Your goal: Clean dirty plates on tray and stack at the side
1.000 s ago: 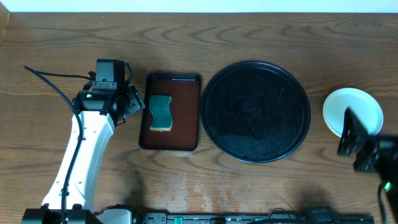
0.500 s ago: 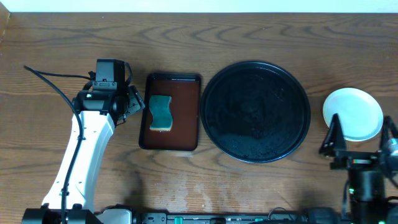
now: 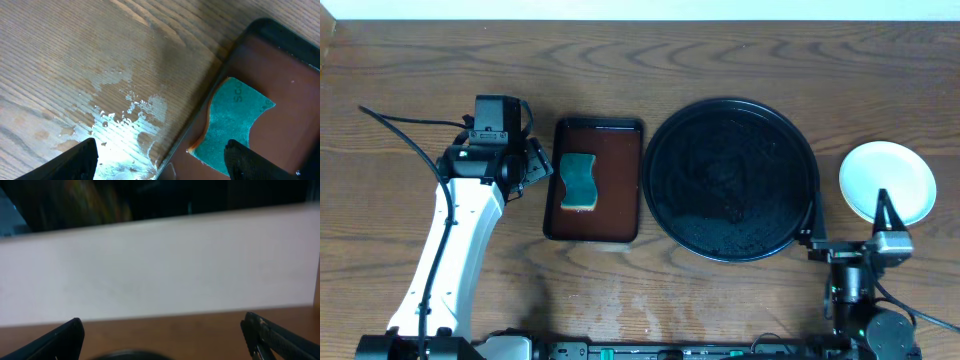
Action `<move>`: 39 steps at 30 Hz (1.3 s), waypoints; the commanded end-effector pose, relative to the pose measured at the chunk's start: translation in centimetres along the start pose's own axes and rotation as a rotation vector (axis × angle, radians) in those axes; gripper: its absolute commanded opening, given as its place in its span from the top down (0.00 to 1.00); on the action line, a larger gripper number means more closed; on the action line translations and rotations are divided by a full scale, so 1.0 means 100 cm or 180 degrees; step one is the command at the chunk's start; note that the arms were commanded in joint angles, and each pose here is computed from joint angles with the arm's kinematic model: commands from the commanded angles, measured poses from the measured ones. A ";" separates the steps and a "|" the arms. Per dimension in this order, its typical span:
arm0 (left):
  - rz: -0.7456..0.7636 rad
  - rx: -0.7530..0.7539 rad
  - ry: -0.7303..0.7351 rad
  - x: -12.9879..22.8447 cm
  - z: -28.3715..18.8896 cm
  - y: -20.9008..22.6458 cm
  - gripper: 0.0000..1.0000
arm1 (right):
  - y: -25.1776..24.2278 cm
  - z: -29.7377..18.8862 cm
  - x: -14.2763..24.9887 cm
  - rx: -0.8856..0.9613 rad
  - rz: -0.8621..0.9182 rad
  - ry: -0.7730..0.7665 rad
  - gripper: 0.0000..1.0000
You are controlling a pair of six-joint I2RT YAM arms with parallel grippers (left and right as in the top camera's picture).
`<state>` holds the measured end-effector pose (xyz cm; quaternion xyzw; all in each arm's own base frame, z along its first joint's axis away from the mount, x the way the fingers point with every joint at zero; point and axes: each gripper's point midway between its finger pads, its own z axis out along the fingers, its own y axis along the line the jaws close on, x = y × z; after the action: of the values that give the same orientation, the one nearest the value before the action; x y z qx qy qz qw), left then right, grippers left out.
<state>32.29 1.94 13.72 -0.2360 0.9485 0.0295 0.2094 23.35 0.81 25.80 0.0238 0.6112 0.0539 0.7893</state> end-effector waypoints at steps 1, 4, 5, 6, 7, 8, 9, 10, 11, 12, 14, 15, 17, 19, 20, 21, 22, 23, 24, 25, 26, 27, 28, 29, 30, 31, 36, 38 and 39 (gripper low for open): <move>-0.0007 -0.0011 -0.0024 -0.004 -0.001 0.000 0.18 | -0.004 0.000 0.026 0.0027 0.0066 0.0145 0.01; -0.0007 -0.0011 -0.0024 -0.004 -0.001 0.000 0.18 | -0.007 -0.002 0.051 0.0052 0.0063 0.0375 0.01; -0.0007 -0.0011 -0.0024 -0.004 -0.001 0.000 0.18 | -0.007 -0.003 0.055 0.0059 0.0053 0.0432 0.01; -0.0007 -0.0011 -0.0024 -0.004 -0.001 0.000 0.18 | -0.008 -0.003 0.060 0.0063 0.0023 0.0501 0.01; -0.0007 -0.0011 -0.0024 -0.004 -0.001 0.000 0.18 | -0.008 -0.005 0.070 0.0067 -0.0038 0.0630 0.01; -0.0007 -0.0011 -0.0024 -0.004 -0.001 0.000 0.18 | -0.009 -0.007 0.079 0.0064 -0.0063 0.0751 0.01; -0.0007 -0.0011 -0.0024 -0.004 -0.001 0.000 0.18 | -0.009 -0.010 0.090 0.0062 -0.0084 0.0893 0.01; -0.0007 -0.0011 -0.0024 -0.004 -0.001 0.000 0.18 | -0.009 -0.014 0.102 0.0048 -0.0108 0.1060 0.01; -0.0007 -0.0011 -0.0024 -0.004 -0.001 0.000 0.18 | -0.008 -0.014 0.102 0.0032 -0.0113 0.1055 0.01; -0.0007 -0.0011 -0.0024 -0.004 -0.001 0.000 0.18 | -0.007 -0.013 0.101 0.0019 -0.0105 0.1049 0.01; -0.0007 -0.0011 -0.0024 -0.004 -0.001 0.000 0.18 | -0.003 -0.013 0.101 -0.0040 -0.0063 0.1046 0.01; -0.0007 -0.0011 -0.0024 -0.004 -0.001 0.000 0.18 | -0.003 -0.013 0.101 -0.0040 -0.0063 0.1046 0.01; -0.0007 -0.0011 -0.0024 -0.004 -0.001 0.000 0.18 | -0.003 -0.013 0.101 -0.0040 -0.0063 0.1048 0.01; -0.0007 -0.0011 -0.0024 -0.004 -0.001 0.000 0.18 | -0.003 -0.013 0.101 -0.0040 -0.0063 0.1048 0.01; -0.0007 -0.0011 -0.0024 -0.004 -0.001 0.000 0.18 | -0.003 -0.013 0.101 -0.0040 -0.0063 0.1048 0.01; -0.0007 -0.0011 -0.0024 -0.004 -0.001 0.000 0.18 | -0.003 -0.013 0.101 -0.0040 -0.0063 0.1048 0.01; -0.0007 -0.0011 -0.0024 -0.004 -0.001 0.000 0.18 | -0.003 -0.013 0.101 -0.0040 -0.0063 0.1048 0.01; -0.0007 -0.0011 -0.0024 -0.004 -0.001 0.000 0.18 | -0.003 -0.013 0.101 -0.0040 -0.0063 0.1048 0.01; -0.0007 -0.0011 -0.0024 -0.004 -0.001 0.000 0.18 | -0.003 -0.013 0.101 -0.0040 -0.0063 0.1048 0.01; -0.0007 -0.0011 -0.0024 -0.004 -0.001 0.000 0.18 | -0.003 -0.013 0.101 -0.0041 -0.0063 0.1048 0.01; -0.0007 -0.0011 -0.0024 -0.004 -0.001 0.000 0.18 | -0.003 -0.013 0.101 -0.0040 -0.0063 0.1048 0.01; -0.0007 -0.0011 -0.0024 -0.004 -0.001 0.000 0.18 | -0.003 -0.013 0.101 -0.0041 -0.0063 0.1048 0.01; -0.0007 -0.0011 -0.0024 -0.004 -0.001 0.000 0.18 | -0.003 -0.013 0.101 -0.0040 -0.0063 0.1048 0.01; -0.0007 -0.0011 -0.0024 -0.004 -0.001 0.000 0.18 | -0.003 -0.013 0.101 -0.0040 -0.0063 0.1048 0.01; -0.0007 -0.0011 -0.0024 -0.004 -0.001 0.000 0.18 | -0.003 -0.013 0.101 -0.0040 -0.0063 0.1048 0.01; -0.0007 -0.0011 -0.0024 -0.004 -0.001 0.000 0.18 | -0.003 -0.013 0.101 -0.0040 -0.0063 0.1048 0.01; -0.0007 -0.0011 -0.0024 -0.004 -0.001 0.000 0.18 | -0.003 -0.013 0.101 -0.0041 -0.0063 0.1048 0.01; -0.0007 -0.0011 -0.0024 -0.004 -0.001 0.000 0.18 | -0.003 -0.013 0.101 -0.0040 -0.0063 0.1049 0.01; -0.0007 -0.0011 -0.0024 -0.004 -0.001 0.000 0.18 | -0.003 -0.013 0.101 -0.0040 -0.0063 0.1049 0.01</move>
<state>32.29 1.94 13.72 -0.2360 0.9485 0.0295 0.2094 24.62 1.40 15.68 0.0124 0.7331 0.0525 0.6779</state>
